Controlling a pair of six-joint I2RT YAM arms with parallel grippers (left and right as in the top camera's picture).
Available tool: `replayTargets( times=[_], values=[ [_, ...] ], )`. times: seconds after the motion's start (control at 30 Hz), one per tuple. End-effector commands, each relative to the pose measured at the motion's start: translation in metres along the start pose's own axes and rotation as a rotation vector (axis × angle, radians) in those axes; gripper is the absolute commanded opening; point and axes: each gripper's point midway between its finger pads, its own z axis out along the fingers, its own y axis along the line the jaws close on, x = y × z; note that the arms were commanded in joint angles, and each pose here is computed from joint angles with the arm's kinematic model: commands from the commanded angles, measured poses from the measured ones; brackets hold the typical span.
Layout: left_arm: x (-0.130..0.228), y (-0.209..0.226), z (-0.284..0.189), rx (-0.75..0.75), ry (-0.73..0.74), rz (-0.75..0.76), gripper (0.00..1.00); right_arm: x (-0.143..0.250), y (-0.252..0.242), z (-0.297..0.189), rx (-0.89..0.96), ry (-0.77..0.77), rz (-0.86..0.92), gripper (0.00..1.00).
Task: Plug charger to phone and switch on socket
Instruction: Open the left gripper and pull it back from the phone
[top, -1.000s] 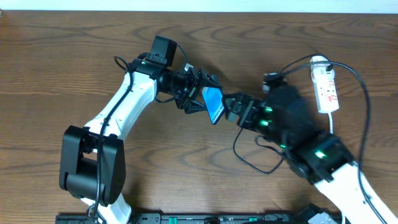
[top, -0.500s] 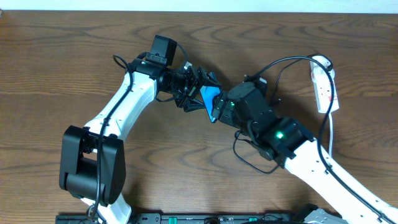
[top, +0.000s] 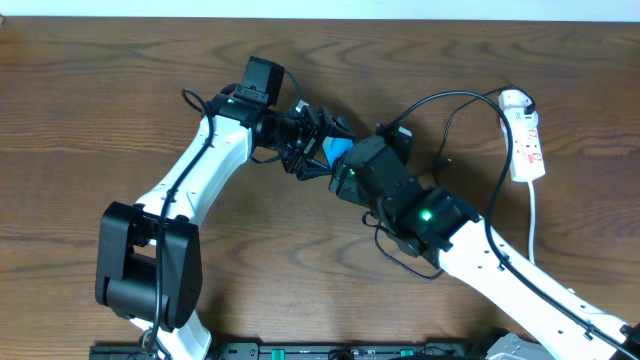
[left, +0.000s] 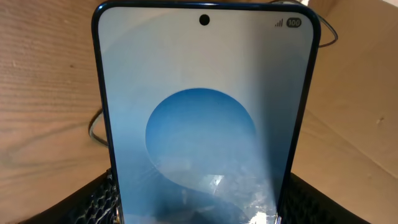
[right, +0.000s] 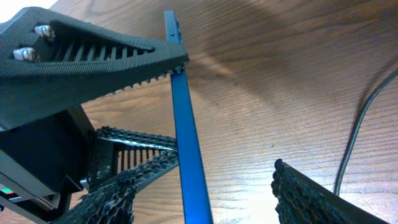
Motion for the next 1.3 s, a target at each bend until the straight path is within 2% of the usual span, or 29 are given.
replayTargets(
  times=[0.0,0.33,0.93,1.27],
  values=[
    [0.011,-0.012,-0.005,0.039,0.035,0.002,0.64,-0.007,0.002,-0.003,0.016,-0.052,-0.001,0.68],
    [0.012,-0.012,-0.005,0.042,0.042,0.002,0.64,-0.003,0.006,-0.003,0.006,-0.05,-0.009,0.47],
    [0.017,-0.015,-0.006,0.057,0.071,0.002,0.64,0.002,0.004,0.007,0.021,-0.032,-0.016,0.38],
    [0.019,-0.016,-0.006,0.063,0.082,0.003,0.64,0.002,0.007,0.011,0.013,-0.037,-0.014,0.25]
  ],
)
